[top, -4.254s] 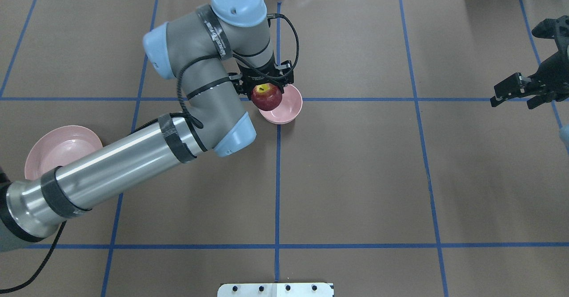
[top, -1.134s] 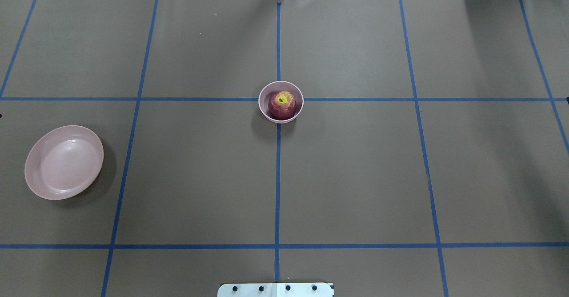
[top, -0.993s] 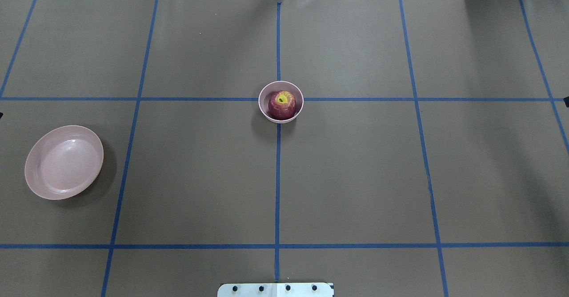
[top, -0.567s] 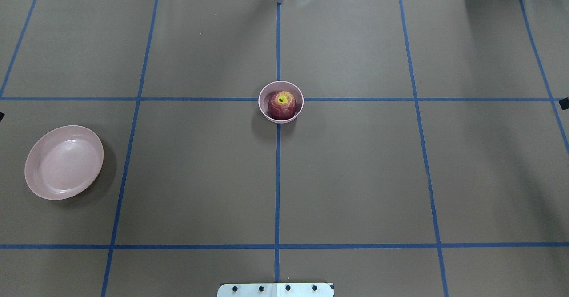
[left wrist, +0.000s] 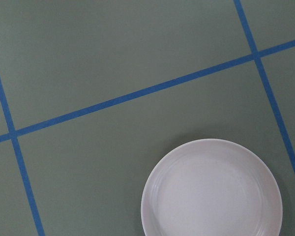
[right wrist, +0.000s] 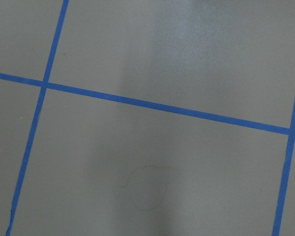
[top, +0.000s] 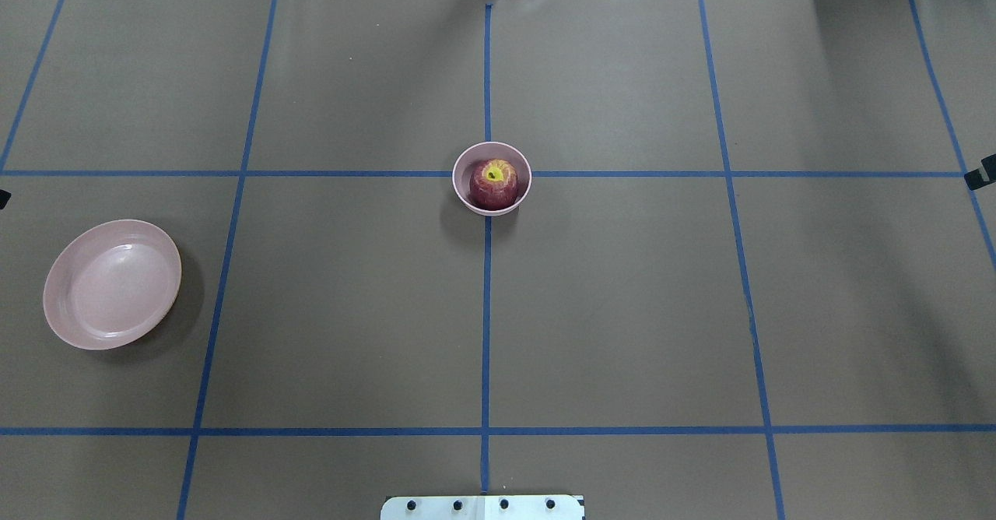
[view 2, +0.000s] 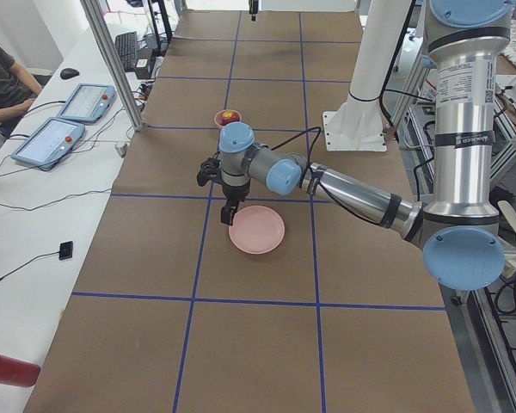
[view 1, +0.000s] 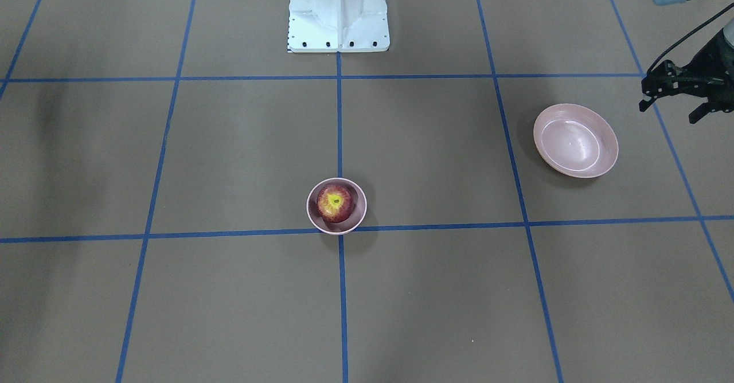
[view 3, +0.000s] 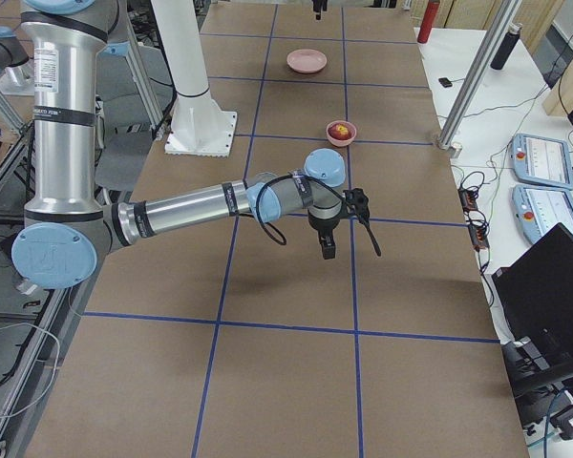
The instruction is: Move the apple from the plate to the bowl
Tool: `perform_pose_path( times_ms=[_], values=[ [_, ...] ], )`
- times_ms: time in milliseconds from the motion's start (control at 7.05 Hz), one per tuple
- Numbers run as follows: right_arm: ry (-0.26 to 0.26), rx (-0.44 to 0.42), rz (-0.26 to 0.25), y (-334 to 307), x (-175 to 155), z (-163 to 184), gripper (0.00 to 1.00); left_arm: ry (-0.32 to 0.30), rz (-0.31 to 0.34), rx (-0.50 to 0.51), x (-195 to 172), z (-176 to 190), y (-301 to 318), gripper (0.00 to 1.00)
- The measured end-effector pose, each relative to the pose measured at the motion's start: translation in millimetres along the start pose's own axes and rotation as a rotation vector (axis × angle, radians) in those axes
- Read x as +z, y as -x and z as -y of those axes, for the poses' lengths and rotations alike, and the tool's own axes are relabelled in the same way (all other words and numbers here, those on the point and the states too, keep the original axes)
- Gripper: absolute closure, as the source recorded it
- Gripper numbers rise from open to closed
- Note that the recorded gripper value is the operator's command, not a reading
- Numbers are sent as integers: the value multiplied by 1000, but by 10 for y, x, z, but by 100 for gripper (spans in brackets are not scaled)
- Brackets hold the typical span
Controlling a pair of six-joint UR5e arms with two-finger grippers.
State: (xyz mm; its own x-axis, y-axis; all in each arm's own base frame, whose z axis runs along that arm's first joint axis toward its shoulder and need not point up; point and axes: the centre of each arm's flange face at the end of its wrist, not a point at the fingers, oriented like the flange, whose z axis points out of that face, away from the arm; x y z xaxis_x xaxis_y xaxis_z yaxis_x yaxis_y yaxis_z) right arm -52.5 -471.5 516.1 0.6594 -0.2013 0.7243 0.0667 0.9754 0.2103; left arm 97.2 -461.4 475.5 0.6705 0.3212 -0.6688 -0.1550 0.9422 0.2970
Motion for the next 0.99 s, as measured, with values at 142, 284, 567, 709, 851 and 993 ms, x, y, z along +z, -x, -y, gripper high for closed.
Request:
perform_pose_path(
  times_ms=[142, 284, 567, 709, 851, 993],
  values=[
    [-5, -5, -1, 20, -22, 3, 0, -3, -1, 2, -12, 11, -13, 1],
    [-11, -10, 0, 42, -58, -13, 0, -4, -1, 3, -12, 23, -20, 1],
    [-17, -15, 1, 70, -107, -52, 0, -1, 0, 2, 3, 30, -18, 1],
    [-10, -14, -1, 61, -79, -82, 0, -2, -1, 3, -1, 30, -24, 1],
    [0, -23, -1, 98, -30, -81, 0, -4, -3, 6, -12, 31, -37, 1],
    [11, -31, -2, 132, 28, -86, 0, -4, -3, 7, -8, 31, -33, 1]
  ],
)
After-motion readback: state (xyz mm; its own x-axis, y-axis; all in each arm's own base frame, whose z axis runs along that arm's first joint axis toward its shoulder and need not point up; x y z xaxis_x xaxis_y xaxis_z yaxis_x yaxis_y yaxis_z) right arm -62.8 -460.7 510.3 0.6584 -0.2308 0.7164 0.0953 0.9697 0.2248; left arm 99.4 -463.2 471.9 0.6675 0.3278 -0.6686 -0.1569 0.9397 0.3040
